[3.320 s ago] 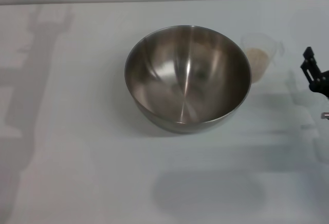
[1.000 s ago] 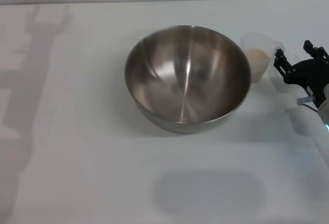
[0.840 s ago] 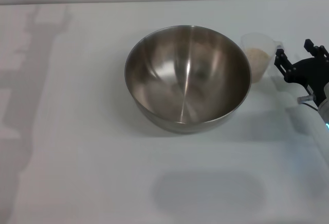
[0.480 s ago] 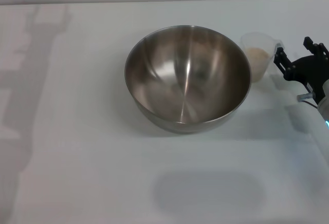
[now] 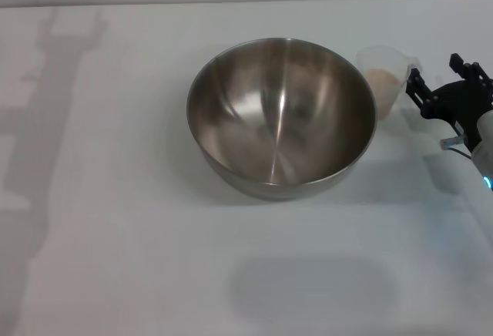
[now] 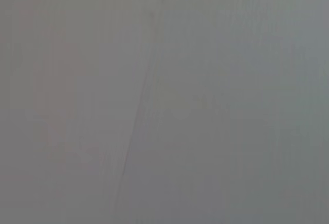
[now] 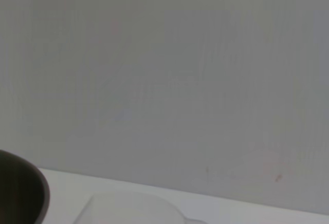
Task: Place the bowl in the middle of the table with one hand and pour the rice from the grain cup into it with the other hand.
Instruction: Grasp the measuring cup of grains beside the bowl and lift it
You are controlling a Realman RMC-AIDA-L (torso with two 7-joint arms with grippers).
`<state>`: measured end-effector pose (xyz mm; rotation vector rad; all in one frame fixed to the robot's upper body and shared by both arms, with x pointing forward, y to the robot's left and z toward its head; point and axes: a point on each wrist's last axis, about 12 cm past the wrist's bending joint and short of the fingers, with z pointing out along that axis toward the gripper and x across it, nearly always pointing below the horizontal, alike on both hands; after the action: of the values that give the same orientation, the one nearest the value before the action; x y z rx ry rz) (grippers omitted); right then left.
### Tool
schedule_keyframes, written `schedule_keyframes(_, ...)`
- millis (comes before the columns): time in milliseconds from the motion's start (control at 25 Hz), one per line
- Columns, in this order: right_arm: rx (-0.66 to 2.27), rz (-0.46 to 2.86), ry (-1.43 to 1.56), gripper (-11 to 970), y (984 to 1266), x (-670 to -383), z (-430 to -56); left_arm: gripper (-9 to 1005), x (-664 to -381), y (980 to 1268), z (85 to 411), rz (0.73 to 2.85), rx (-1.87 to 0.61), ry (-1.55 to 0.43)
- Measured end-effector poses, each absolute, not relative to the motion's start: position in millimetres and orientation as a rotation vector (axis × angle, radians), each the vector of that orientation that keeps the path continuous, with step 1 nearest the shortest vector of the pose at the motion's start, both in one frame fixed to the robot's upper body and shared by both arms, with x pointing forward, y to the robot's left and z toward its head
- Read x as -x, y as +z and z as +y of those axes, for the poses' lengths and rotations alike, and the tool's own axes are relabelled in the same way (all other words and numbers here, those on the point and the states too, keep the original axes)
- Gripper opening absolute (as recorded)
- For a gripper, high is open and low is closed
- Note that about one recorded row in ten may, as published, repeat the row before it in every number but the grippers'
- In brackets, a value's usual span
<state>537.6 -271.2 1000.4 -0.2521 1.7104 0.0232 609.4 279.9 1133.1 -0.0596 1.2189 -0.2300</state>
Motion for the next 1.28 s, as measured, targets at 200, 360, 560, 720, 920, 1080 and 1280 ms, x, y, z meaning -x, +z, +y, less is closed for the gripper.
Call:
schedule_keyframes(200,0.261,1.723,0.025,654,999.9,-539.9,-268.9,834,-608.3,1131.1,280.7,1.22,0.062,-0.228)
schedule_keyframes(360,0.263,1.722,0.027,637,1000.3,-540.4,-268.1,834,-607.8,1131.3,281.0,1.216,0.062,-0.227)
schedule_keyframes(560,0.265,1.718,0.031,616,1001.3,-541.9,-266.1,834,-607.8,1131.3,281.0,1.215,0.063,-0.227)
schedule_keyframes(720,0.27,1.714,0.033,469,1002.4,-543.7,-264.9,834,-608.3,1131.9,280.5,1.214,0.062,-0.229)
schedule_keyframes(920,0.293,1.724,0.043,308,1001.6,-544.9,-260.8,834,-608.6,1132.4,280.1,1.212,0.061,-0.23)
schedule_keyframes(1080,0.327,1.729,0.053,274,1000.5,-544.7,-256.4,834,-608.0,1132.7,280.5,1.206,0.062,-0.23)
schedule_keyframes(1280,0.336,1.729,0.058,194,1000.2,-544.5,-254.9,834,-607.2,1132.7,281.1,1.202,0.063,-0.23)
